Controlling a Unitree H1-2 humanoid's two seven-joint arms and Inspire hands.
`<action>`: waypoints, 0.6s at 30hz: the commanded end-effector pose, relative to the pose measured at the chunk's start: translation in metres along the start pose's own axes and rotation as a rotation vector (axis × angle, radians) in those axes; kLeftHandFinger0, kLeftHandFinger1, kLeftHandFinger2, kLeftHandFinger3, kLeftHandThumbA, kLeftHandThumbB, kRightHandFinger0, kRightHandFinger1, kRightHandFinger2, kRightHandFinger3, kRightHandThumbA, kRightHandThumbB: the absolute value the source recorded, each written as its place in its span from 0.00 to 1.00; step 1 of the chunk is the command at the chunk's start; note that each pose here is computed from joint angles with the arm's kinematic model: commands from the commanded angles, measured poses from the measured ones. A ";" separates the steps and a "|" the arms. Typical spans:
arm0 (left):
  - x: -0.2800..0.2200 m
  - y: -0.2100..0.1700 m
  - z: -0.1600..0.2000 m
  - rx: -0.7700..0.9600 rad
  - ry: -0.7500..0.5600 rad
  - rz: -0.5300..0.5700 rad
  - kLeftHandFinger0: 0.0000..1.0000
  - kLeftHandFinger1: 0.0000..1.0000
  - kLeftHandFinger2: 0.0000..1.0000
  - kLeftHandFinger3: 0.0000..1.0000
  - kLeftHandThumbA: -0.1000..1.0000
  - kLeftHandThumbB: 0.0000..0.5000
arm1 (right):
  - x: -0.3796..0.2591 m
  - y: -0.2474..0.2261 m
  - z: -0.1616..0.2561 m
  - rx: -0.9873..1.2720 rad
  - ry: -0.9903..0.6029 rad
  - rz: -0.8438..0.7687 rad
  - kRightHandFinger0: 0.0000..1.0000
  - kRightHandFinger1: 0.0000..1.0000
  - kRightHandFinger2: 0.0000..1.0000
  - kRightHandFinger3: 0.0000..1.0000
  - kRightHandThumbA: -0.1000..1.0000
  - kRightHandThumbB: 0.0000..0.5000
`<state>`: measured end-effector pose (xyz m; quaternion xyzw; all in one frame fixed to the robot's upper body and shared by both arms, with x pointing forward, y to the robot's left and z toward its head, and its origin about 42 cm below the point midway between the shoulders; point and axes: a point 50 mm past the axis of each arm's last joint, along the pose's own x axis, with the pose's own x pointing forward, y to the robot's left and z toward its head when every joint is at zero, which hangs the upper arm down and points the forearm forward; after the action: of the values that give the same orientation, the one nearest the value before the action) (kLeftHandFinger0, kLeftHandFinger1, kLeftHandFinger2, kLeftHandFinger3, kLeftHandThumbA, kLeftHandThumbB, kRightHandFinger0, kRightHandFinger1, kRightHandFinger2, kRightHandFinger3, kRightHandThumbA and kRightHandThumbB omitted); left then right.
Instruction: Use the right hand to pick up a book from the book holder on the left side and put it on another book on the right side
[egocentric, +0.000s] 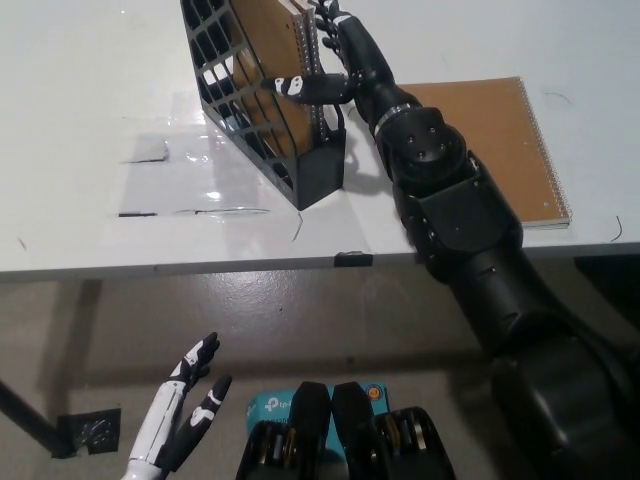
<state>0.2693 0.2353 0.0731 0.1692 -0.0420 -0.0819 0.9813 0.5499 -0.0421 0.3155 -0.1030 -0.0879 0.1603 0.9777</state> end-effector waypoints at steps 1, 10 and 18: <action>0.005 0.005 0.007 0.039 -0.048 -0.008 1.00 1.00 1.00 0.95 0.88 0.42 | 0.013 0.008 0.058 -0.033 -0.135 -0.001 0.92 0.95 1.00 1.00 0.91 0.65; 0.006 0.007 0.008 0.035 -0.052 -0.015 1.00 1.00 1.00 0.96 0.87 0.41 | 0.009 0.014 0.063 -0.053 -0.178 -0.009 0.87 0.90 0.98 1.00 0.93 0.73; 0.006 0.008 0.007 0.060 -0.051 -0.022 1.00 1.00 1.00 0.95 0.90 0.41 | 0.007 0.019 0.059 -0.047 -0.174 -0.006 0.85 0.88 0.95 1.00 0.92 0.71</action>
<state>0.2710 0.2341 0.0740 0.1768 -0.0442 -0.0892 0.9792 0.5436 -0.0309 0.3322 -0.1151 -0.1242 0.1557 0.9732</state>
